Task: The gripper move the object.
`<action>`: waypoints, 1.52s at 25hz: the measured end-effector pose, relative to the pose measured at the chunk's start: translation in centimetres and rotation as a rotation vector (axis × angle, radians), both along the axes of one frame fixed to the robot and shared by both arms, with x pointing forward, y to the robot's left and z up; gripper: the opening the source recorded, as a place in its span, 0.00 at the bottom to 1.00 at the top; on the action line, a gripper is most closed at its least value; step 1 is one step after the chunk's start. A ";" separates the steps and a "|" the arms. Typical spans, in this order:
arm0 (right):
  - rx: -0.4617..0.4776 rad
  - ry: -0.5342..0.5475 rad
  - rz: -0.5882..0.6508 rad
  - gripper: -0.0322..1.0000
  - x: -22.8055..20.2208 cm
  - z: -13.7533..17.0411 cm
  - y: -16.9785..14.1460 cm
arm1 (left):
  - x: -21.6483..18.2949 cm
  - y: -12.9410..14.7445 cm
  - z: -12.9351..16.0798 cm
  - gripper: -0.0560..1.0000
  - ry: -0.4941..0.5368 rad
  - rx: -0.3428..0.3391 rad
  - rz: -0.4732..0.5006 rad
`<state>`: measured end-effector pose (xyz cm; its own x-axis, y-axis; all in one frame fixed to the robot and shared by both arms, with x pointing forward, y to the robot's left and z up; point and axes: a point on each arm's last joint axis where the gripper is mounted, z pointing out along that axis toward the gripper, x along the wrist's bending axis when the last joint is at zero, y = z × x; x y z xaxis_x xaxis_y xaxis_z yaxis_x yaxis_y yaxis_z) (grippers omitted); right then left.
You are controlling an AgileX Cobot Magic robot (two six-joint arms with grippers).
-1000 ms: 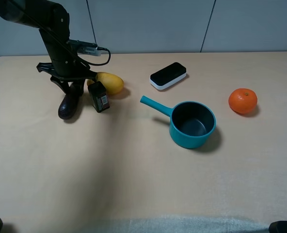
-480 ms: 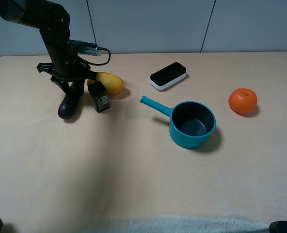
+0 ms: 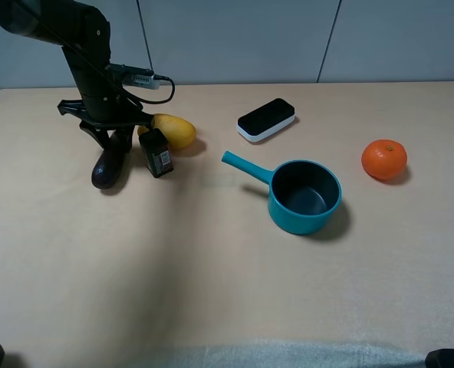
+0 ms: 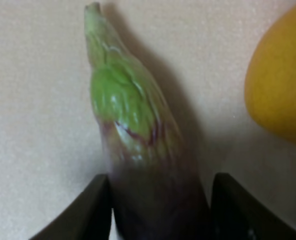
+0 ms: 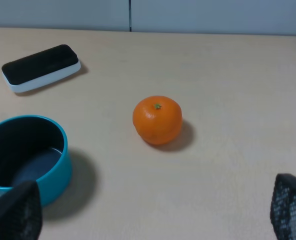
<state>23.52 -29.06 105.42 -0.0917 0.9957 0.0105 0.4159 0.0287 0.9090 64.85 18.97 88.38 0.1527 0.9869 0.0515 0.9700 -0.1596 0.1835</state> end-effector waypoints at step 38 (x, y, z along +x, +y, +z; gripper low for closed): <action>0.001 0.000 0.001 0.70 0.0 0.0 0.0 | -1.8 0.7 11.9 0.79 -0.091 -0.016 0.027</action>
<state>23.52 -29.05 105.42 -0.0923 0.9957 0.0113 0.4159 0.0282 0.9090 63.05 19.64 100.25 0.1212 0.9915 0.0478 0.9530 -0.1298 0.2737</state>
